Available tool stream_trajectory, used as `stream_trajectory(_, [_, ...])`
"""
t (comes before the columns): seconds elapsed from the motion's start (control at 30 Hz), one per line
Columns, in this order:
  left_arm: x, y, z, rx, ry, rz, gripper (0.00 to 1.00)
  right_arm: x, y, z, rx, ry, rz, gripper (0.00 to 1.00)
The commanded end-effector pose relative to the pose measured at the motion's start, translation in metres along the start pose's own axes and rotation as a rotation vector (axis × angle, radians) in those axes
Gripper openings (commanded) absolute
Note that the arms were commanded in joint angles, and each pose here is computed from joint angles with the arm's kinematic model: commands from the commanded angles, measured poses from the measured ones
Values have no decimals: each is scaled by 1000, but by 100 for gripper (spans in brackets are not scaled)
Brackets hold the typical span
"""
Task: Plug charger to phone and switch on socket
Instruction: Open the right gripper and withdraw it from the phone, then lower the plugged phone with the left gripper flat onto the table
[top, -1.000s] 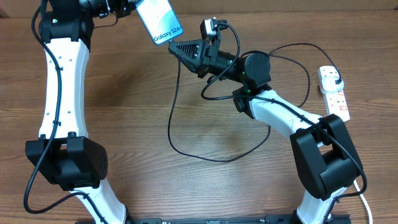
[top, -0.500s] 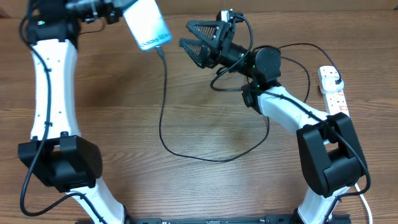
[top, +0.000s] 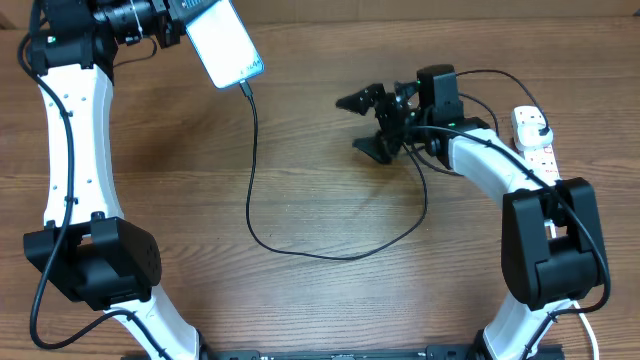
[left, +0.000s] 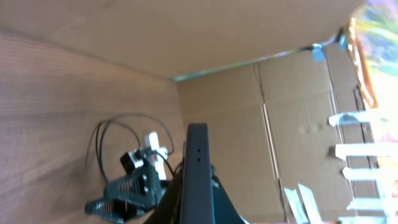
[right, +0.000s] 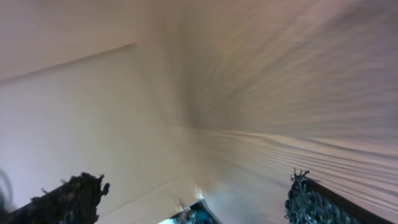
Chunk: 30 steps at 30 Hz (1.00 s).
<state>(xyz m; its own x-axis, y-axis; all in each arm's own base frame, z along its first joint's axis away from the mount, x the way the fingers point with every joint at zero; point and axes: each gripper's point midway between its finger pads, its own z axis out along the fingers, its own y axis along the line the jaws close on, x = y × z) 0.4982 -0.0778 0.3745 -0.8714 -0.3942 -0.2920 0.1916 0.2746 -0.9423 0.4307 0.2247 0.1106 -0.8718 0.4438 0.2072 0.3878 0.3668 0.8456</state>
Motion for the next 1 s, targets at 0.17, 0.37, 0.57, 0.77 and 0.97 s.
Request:
stream_trajectory(0.17, [51, 57, 29, -272, 88, 33, 4, -16, -18, -88, 338, -357, -150, 95])
stream_trajectory(0.37, [95, 112, 71, -469, 183, 11, 4, 0, 11, -131, 339, -455, -254, 100])
stream_trajectory(0.57, [136, 149, 108, -533, 281, 7, 4, 17, 40, -156, 279, -498, -348, 100])
stream_trajectory(0.77, [177, 186, 154, -559, 381, -79, 4, 27, 37, -162, 295, -487, -339, 100])
stream_trajectory(0.97, [203, 220, 187, -561, 442, -91, 4, 30, 30, -162, 321, -469, -350, 100])
